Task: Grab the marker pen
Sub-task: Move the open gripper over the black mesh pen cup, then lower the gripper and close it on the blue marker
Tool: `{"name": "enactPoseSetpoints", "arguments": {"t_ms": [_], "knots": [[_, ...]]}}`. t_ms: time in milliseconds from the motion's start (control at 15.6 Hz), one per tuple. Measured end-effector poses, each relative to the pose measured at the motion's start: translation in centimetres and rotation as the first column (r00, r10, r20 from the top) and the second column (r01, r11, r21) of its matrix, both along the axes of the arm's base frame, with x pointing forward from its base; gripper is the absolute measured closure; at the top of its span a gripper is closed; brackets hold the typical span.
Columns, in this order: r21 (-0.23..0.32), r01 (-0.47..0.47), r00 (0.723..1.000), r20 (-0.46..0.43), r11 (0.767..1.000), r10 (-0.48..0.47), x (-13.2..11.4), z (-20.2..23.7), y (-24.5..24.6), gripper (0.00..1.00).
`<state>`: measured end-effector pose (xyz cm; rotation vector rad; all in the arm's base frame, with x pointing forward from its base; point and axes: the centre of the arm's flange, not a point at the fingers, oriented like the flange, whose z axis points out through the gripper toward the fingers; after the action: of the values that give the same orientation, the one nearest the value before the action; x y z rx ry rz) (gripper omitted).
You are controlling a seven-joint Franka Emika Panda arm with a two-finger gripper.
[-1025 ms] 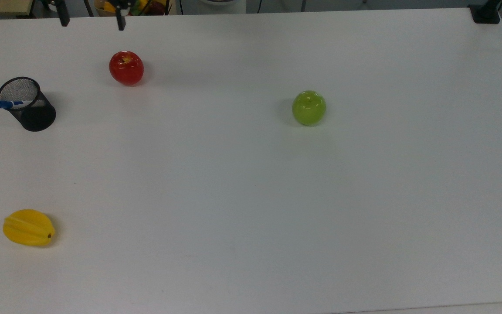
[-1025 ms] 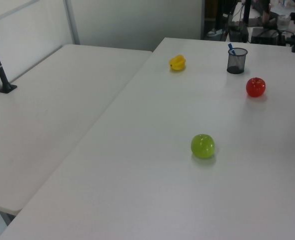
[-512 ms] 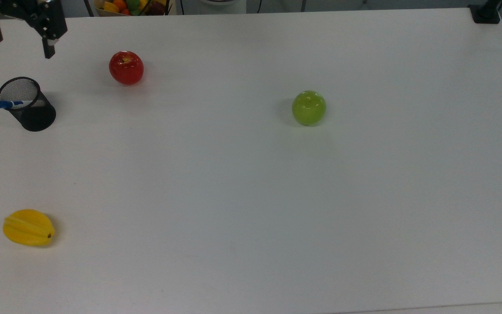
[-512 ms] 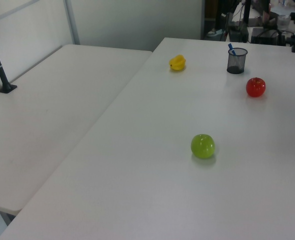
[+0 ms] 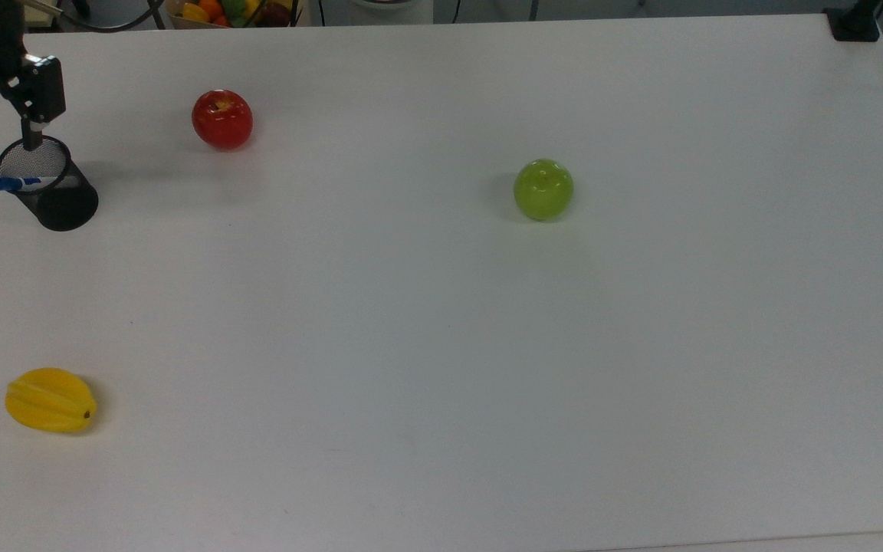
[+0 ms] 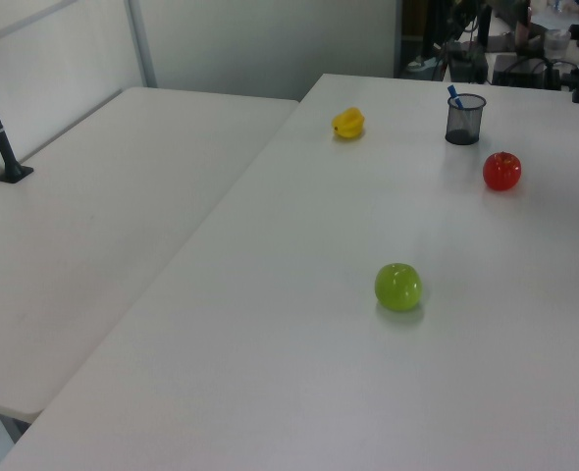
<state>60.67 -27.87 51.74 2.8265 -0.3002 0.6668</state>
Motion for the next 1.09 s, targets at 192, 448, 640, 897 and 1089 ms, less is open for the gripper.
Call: {"name": "enactPoseSetpoints", "arguments": {"t_ms": [192, 448, 640, 897, 1089], "knots": [[-0.015, 0.02, 1.0, 0.008, 1.0, -0.02, -0.1, -1.6, -1.4, 0.16], [-0.034, 0.032, 0.999, 0.021, 0.999, -0.031, -0.1, -4.3, -2.4, 0.34], [-0.034, 0.044, 0.999, 0.006, 0.998, -0.044, -0.3, -5.7, -3.3, 0.36], [-0.058, 0.04, 0.999, -0.029, 0.998, -0.042, -0.6, -6.9, -4.0, 0.37], [-0.074, 0.041, 0.998, -0.048, 0.996, -0.044, -0.8, -8.0, -4.7, 0.39]]}}
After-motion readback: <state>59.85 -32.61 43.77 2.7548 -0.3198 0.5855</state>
